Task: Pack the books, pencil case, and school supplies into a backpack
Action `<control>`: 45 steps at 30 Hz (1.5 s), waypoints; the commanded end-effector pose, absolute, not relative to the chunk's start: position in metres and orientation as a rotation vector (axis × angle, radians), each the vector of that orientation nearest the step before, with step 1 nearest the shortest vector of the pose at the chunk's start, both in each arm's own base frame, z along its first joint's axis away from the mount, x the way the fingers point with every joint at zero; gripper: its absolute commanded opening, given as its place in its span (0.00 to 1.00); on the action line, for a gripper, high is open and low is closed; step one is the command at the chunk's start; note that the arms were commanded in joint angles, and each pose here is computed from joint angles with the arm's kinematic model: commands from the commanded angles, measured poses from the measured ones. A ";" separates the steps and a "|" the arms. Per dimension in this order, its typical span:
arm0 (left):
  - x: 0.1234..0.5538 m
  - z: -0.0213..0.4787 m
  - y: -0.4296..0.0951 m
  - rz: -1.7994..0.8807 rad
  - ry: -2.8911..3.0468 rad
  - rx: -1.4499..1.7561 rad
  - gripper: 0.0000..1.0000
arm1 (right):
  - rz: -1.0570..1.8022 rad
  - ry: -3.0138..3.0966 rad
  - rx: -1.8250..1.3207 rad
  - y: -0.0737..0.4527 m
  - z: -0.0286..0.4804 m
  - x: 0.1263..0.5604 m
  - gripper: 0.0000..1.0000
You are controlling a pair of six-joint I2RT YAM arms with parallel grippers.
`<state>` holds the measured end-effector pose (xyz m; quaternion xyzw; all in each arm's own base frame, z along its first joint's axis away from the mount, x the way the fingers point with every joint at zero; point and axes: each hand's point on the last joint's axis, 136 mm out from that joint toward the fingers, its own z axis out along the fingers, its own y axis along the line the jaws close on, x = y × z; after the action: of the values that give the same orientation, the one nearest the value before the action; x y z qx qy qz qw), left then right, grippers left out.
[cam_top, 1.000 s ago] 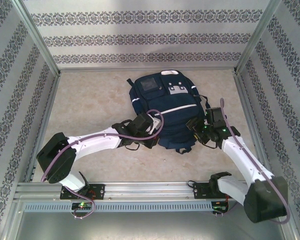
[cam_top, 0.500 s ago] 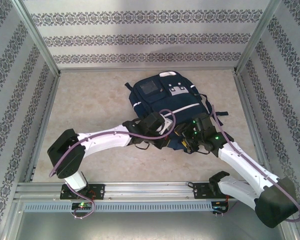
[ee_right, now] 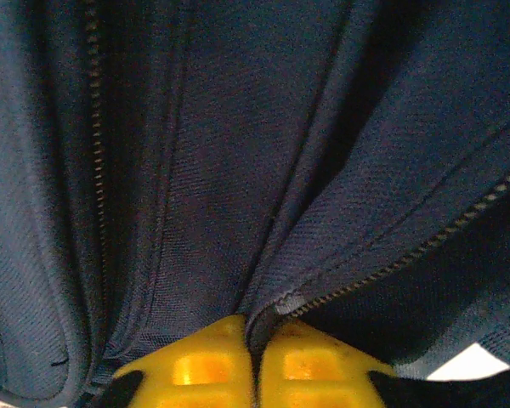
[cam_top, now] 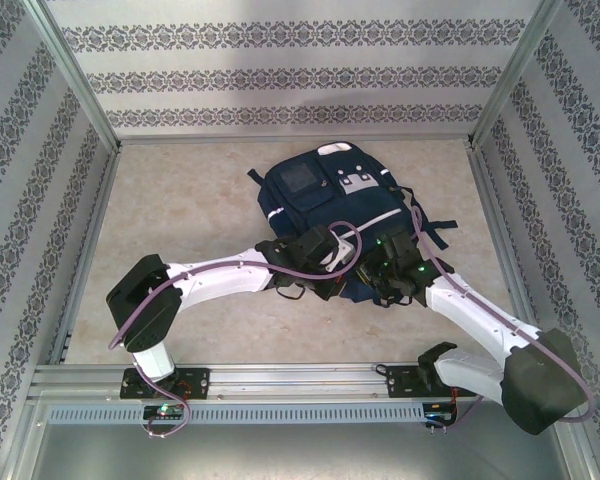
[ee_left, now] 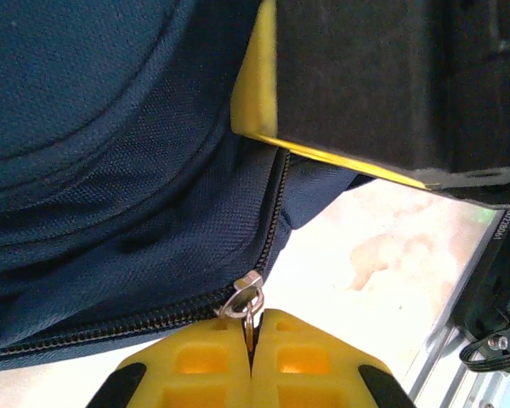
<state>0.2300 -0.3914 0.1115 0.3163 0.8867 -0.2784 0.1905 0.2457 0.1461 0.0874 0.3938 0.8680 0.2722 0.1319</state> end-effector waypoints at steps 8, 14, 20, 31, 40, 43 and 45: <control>0.240 0.106 -0.362 -0.718 2.504 0.773 0.00 | 0.672 2.403 1.139 0.107 0.090 0.256 0.00; 0.260 0.103 -0.334 -0.715 2.529 0.607 0.00 | 0.682 2.388 1.172 0.097 0.088 0.255 0.00; 0.271 0.098 -0.320 -0.691 2.550 0.543 0.00 | 0.680 2.388 1.187 0.094 0.085 0.254 0.00; 0.287 0.081 -0.293 -0.631 2.611 0.382 0.00 | 0.679 2.389 1.196 0.090 0.082 0.256 0.00; 0.289 0.092 -0.293 -0.646 2.607 0.374 0.24 | 0.740 2.426 1.093 0.108 0.089 0.262 0.00; 0.285 0.114 -0.287 -0.657 2.563 0.381 0.44 | 0.768 2.468 1.010 0.124 0.093 0.261 0.00; 0.281 0.134 -0.276 -0.635 2.521 0.371 0.58 | 0.792 2.498 0.928 0.141 0.099 0.260 0.00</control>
<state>0.2826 -0.2949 0.1006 0.1448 0.9340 -0.2420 0.2192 0.2490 0.1212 0.0792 0.3764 0.8755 0.2597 0.1558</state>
